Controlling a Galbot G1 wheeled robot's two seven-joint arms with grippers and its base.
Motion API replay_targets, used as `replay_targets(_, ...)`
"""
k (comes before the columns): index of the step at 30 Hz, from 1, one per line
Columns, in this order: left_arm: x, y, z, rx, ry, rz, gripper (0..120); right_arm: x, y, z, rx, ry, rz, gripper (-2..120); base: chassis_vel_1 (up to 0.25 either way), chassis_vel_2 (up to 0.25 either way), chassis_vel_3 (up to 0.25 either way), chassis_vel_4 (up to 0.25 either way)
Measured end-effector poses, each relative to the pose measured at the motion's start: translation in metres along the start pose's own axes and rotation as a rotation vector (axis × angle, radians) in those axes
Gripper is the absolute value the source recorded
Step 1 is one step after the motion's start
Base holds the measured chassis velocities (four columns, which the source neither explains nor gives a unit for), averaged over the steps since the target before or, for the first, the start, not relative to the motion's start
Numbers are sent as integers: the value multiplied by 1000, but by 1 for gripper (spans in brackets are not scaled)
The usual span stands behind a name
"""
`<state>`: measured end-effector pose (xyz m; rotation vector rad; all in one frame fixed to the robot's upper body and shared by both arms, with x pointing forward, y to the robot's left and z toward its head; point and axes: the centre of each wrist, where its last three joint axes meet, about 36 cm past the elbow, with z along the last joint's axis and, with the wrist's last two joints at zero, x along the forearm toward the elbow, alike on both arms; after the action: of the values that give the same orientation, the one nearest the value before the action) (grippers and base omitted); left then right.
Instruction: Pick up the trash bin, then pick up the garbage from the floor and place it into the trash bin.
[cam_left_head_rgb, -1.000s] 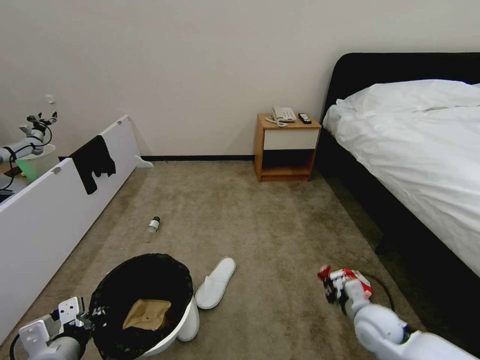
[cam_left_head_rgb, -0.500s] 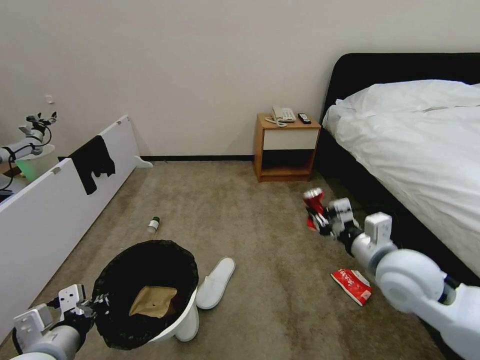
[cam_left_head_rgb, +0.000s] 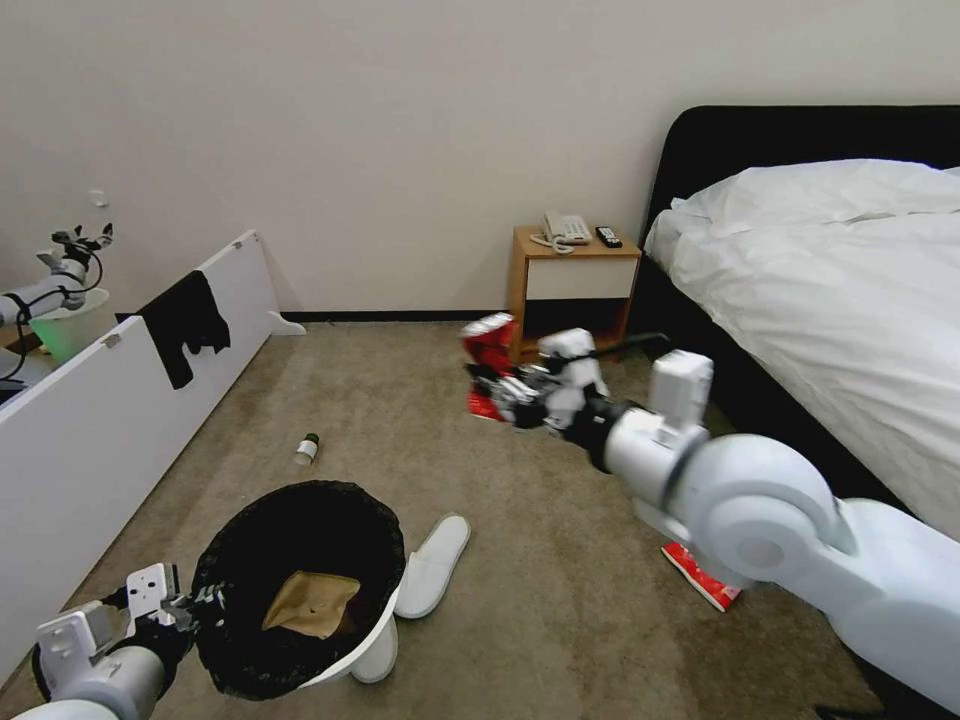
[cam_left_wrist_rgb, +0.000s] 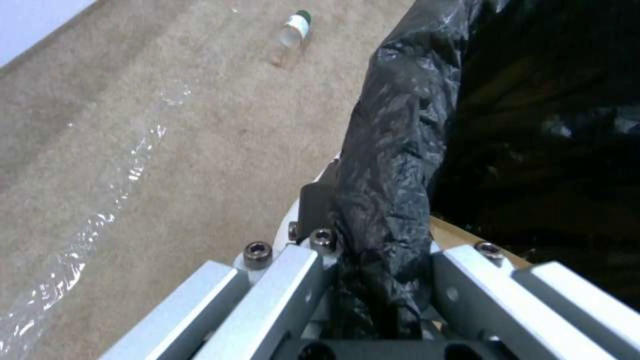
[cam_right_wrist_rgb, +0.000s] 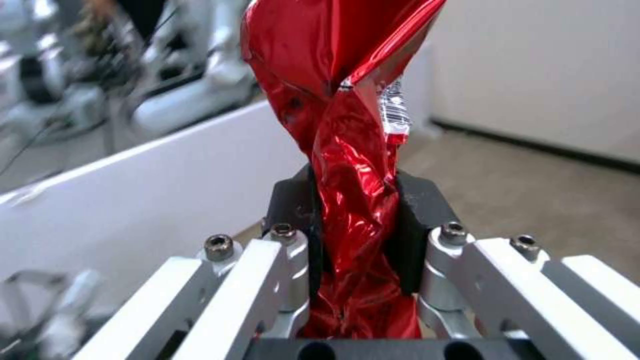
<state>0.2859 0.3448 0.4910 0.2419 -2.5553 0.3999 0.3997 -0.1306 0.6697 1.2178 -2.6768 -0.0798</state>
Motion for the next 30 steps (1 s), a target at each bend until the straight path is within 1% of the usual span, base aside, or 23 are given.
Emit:
replay_targets(1, 0, 0, 0, 0, 0, 0, 2, 0, 0, 0, 0, 0, 0, 19, 0, 0, 0, 0)
replay_targets(2, 0, 0, -1, -4, -2, 1, 2, -9, 11, -1, 9, 31, -36, 19, 0, 0, 0, 0)
replay_targets(4, 2, 0, -2, -9, -5, 2, 2, -21, 21, -1, 27, 74, -62, 19, 0, 0, 0, 0)
replay_targets(6, 2, 0, -2, -9, -6, 2, 2, -22, 22, -1, 29, 80, -64, 19, 0, 0, 0, 0)
replay_targets(7, 3, -1, -3, -13, -8, 4, 2, -31, 30, 1, 32, 132, -78, 19, 0, 0, 0, 0)
replay_targets(8, 3, -1, -3, -13, -8, 4, 2, -31, 30, 1, 32, 132, -78, 19, 0, 0, 0, 0)
replay_targets(10, 3, -1, -4, -17, -10, 6, 2, -37, 38, 5, 42, 197, -90, 19, 0, 0, 0, 0)
replay_targets(13, 3, -2, -5, -19, -11, 8, 2, -39, 41, 7, 48, 220, -94, 19, 0, 0, 0, 0)
replay_targets(15, 3, -1, -6, -25, -13, 9, 2, -45, 48, 12, 64, 271, -103, 19, 0, 0, 0, 0)
replay_targets(17, 3, -1, -7, -26, -13, 10, 2, -46, 49, 13, 68, 281, -104, 19, 0, 0, 0, 0)
replay_targets(20, 3, -2, -7, -27, -14, 11, 2, -53, 52, 19, 82, 339, -106, 19, 0, 0, 0, 0)
replay_targets(30, 2, -2, -8, -27, -15, 16, 2, -72, 61, 41, 96, 410, -110, 19, 0, 0, 0, 0)
